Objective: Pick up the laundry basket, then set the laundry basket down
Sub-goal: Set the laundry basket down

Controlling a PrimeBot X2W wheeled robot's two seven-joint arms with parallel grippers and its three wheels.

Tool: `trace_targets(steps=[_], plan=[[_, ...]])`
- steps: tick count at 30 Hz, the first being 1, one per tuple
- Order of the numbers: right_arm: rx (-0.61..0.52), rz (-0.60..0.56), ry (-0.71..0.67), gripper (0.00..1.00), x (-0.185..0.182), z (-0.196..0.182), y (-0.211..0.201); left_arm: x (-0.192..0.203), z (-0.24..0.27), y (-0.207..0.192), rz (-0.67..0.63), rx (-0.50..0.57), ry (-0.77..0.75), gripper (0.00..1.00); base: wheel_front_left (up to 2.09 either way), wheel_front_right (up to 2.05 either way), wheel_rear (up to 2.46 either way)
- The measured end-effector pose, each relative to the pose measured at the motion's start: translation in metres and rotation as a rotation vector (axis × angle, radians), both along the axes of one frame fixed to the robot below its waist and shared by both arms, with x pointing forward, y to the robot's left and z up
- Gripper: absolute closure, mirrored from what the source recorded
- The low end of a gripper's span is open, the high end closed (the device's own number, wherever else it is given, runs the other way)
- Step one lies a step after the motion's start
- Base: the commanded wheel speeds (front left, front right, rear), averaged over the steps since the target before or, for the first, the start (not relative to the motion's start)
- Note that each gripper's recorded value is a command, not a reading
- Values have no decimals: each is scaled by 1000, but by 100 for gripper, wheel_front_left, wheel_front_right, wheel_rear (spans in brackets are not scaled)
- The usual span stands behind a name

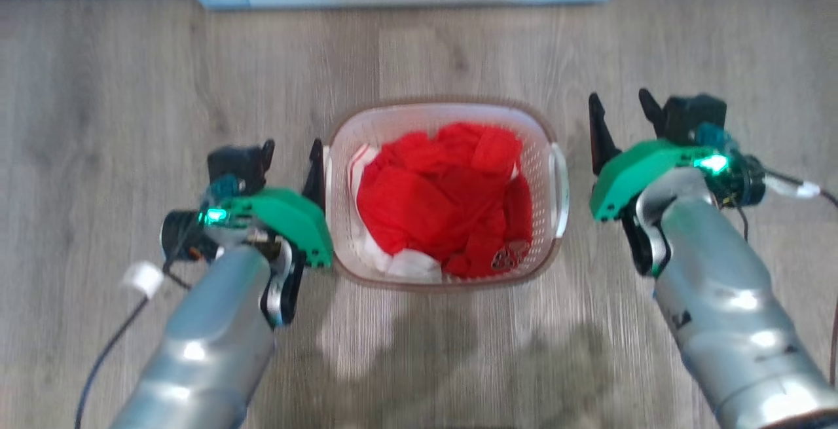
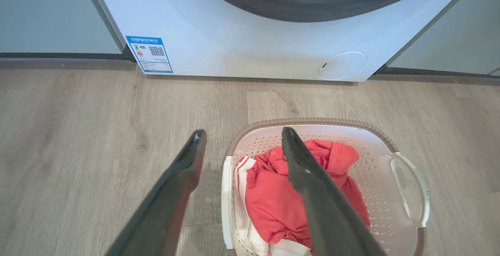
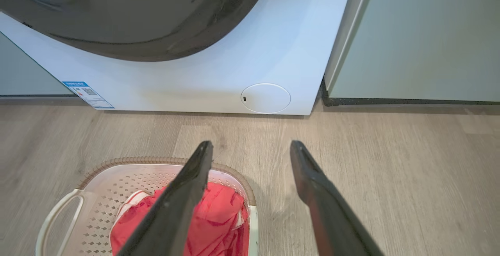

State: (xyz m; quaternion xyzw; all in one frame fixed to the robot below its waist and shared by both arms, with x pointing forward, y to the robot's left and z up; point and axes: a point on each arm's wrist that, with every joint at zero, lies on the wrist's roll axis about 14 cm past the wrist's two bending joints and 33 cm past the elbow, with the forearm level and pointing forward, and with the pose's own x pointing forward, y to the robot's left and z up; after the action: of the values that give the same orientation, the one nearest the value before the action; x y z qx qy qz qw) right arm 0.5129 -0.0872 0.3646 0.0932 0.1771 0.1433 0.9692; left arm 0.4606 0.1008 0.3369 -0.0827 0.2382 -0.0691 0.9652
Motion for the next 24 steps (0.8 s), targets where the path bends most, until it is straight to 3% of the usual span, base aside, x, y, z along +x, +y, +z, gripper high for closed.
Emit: trace_targets(steps=[14, 24], plan=[[45, -40, -200, 0, -66, 81, -12, -54, 98, 29, 76, 24, -310, 0, 0, 0, 0], [58, -56, -282, 0, -100, 109, -16, -99, 116, 46, 121, 56, -372, 0, 0, 0, 0]])
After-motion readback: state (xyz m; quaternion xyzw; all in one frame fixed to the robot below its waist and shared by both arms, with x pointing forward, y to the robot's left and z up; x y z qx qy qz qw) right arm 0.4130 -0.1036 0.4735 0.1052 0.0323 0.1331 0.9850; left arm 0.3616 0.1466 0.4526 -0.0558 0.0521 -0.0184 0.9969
